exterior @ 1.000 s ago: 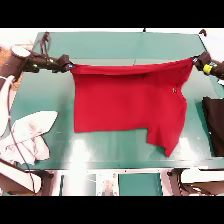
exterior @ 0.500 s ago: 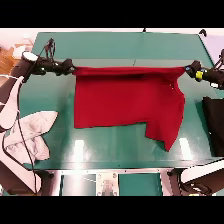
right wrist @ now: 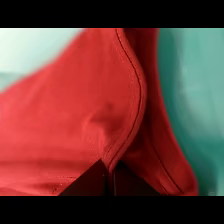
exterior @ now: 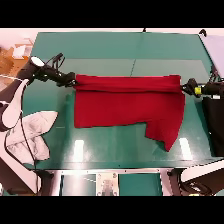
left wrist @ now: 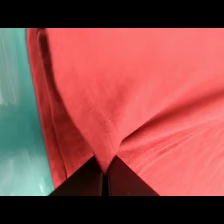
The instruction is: Fold the shirts.
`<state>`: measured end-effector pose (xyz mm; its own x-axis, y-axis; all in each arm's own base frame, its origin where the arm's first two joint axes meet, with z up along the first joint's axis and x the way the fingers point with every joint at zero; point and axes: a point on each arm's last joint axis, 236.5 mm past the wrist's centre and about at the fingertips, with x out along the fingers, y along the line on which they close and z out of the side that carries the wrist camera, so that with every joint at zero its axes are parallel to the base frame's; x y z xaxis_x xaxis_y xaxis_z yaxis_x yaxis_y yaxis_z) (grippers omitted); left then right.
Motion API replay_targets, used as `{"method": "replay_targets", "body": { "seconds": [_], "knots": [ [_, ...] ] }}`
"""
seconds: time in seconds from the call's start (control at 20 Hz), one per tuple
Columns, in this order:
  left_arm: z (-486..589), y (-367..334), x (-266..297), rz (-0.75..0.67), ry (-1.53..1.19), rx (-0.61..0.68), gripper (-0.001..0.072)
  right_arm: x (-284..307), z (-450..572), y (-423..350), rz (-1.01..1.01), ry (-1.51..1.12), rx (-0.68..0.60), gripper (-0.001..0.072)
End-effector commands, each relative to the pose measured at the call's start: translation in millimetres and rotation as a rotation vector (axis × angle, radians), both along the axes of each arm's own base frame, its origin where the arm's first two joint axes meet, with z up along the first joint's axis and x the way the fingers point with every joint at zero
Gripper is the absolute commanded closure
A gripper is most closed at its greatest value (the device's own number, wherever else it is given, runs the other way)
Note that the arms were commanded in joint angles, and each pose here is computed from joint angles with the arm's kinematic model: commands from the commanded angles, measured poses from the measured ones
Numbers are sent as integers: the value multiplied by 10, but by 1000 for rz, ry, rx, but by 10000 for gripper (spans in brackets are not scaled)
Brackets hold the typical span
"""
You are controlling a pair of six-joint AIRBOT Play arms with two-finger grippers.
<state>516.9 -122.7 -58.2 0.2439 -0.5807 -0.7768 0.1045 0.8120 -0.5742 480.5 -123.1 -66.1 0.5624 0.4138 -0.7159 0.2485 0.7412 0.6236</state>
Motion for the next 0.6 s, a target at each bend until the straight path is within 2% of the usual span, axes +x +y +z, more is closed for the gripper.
{"method": "replay_targets", "body": {
  "seconds": [0.0, 0.2, 0.25, 0.3, 0.35, 0.4, 0.55],
  "knots": [
    [-139, 2, -94, 2, 50, 6, 687, -150, -184, 50, 10, 53, 4, 696],
    [-146, -113, -242, -7, 132, -55, 687, -140, -169, 60, 3, 51, 15, 694],
    [-144, -121, -275, 0, 155, -62, 687, -131, -152, 71, -1, 49, 26, 639],
    [-139, -129, -305, 8, 177, -68, 684, -123, -119, 91, -6, 52, 45, 456],
    [-131, -133, -361, 8, 209, -75, 409, -118, -41, 124, 2, 54, 64, 370],
    [-114, -117, -416, 20, 251, -84, 186, -122, 69, 133, 11, 55, 81, 369],
    [84, 49, -590, 37, 362, -115, 186, -216, 566, 33, 8, 47, 101, 392]
  ]
}}
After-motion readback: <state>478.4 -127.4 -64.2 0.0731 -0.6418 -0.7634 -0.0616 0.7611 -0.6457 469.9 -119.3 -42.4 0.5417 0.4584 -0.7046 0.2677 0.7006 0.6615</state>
